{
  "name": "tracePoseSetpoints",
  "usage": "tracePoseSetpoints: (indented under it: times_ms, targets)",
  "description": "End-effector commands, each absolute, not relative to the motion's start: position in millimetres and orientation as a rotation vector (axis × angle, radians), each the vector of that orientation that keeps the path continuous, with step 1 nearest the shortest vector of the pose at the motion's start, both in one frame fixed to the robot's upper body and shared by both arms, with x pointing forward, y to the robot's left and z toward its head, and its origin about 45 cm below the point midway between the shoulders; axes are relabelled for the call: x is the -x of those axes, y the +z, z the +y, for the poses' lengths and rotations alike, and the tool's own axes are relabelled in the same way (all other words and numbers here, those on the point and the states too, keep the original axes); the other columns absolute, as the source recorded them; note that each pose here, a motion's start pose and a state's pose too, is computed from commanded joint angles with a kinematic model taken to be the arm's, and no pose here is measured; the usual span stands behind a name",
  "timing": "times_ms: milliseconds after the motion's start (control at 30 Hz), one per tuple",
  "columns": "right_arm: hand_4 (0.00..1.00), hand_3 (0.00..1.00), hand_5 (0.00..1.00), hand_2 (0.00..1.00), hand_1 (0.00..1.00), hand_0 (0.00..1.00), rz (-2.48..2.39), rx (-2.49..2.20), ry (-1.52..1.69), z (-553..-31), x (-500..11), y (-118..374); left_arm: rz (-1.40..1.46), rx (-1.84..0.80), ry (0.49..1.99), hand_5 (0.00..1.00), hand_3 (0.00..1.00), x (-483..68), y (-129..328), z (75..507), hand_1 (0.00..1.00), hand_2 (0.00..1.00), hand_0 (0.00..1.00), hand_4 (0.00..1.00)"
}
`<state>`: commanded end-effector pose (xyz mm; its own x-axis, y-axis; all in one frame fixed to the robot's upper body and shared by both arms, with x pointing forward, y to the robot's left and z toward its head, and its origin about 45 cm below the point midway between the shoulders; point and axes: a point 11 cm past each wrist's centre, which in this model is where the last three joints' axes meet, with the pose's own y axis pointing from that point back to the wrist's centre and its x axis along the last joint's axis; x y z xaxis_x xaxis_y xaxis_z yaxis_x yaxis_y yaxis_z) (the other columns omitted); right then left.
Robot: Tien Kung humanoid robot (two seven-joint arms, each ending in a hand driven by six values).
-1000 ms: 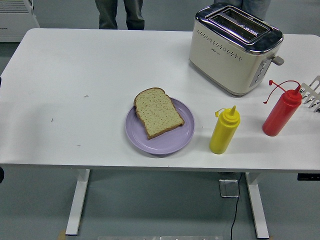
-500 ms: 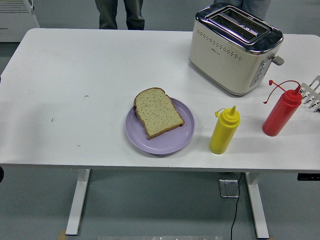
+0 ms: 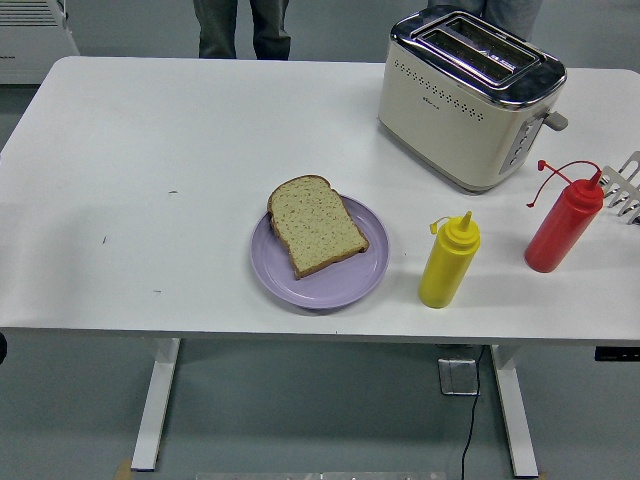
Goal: Pick up the cup,pour liquid into bread,place the cup on the desk
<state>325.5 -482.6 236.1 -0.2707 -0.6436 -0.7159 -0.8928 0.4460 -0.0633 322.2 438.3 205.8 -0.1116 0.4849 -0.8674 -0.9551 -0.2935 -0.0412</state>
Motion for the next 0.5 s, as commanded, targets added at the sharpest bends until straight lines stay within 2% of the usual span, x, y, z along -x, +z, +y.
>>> tracePoseSetpoints:
  times_ms: [500]
  targets:
    - [0.504,0.802,0.484,0.794,0.777,0.791,2.014,1.279,0.47,-482.8,-325.1,235.4,0.681,0.995,1.653,0.998,0.816,-321.8,205.5,438.7,0.818,0.859,0.827,0.655]
